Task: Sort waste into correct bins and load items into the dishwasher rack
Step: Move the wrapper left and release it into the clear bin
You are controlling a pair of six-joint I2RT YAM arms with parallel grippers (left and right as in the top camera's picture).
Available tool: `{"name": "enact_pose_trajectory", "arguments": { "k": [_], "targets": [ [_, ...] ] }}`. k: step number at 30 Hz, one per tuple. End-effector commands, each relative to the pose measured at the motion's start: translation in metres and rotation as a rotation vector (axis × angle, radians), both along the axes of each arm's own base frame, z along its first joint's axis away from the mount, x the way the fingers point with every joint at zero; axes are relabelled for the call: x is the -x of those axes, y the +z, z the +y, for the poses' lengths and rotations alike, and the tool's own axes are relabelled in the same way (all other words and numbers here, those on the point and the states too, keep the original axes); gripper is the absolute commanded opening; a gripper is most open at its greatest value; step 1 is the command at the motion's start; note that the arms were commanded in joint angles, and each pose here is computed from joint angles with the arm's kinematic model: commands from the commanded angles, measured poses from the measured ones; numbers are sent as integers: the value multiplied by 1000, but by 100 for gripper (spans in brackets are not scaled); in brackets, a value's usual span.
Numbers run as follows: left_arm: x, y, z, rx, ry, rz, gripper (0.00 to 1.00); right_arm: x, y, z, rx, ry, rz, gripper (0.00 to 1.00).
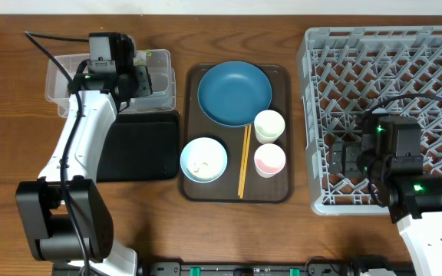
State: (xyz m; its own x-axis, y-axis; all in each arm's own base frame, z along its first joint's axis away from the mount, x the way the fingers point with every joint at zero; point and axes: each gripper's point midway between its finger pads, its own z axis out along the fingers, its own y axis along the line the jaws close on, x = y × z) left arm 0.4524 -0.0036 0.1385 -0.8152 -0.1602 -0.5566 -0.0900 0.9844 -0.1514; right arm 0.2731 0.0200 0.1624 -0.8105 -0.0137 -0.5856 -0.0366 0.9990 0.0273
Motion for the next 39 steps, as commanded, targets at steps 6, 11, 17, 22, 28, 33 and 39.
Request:
{"name": "enact_pose_trajectory", "arguments": {
  "k": [6, 11, 17, 22, 28, 33, 39],
  "targets": [
    [5, -7, 2, -11, 0, 27, 58, -4, 10, 2, -10, -1, -26, 99],
    [5, -7, 2, -11, 0, 27, 59, -3, 10, 2, -10, -1, -25, 99],
    [5, -7, 2, -11, 0, 27, 60, -3, 10, 2, -10, -1, -25, 99],
    [6, -7, 2, -10, 0, 32, 61, -3, 10, 2, -10, -1, -25, 99],
    [7, -6, -1, 1, -9, 30, 72, -3, 10, 2, -10, -1, -25, 99],
    [11, 13, -9, 13, -32, -4, 83, -4, 10, 2, -10, -1, -26, 99],
    [45, 31, -40, 88, -2, 56, 87, -3, 10, 2, -10, -1, -25, 99]
  ]
}}
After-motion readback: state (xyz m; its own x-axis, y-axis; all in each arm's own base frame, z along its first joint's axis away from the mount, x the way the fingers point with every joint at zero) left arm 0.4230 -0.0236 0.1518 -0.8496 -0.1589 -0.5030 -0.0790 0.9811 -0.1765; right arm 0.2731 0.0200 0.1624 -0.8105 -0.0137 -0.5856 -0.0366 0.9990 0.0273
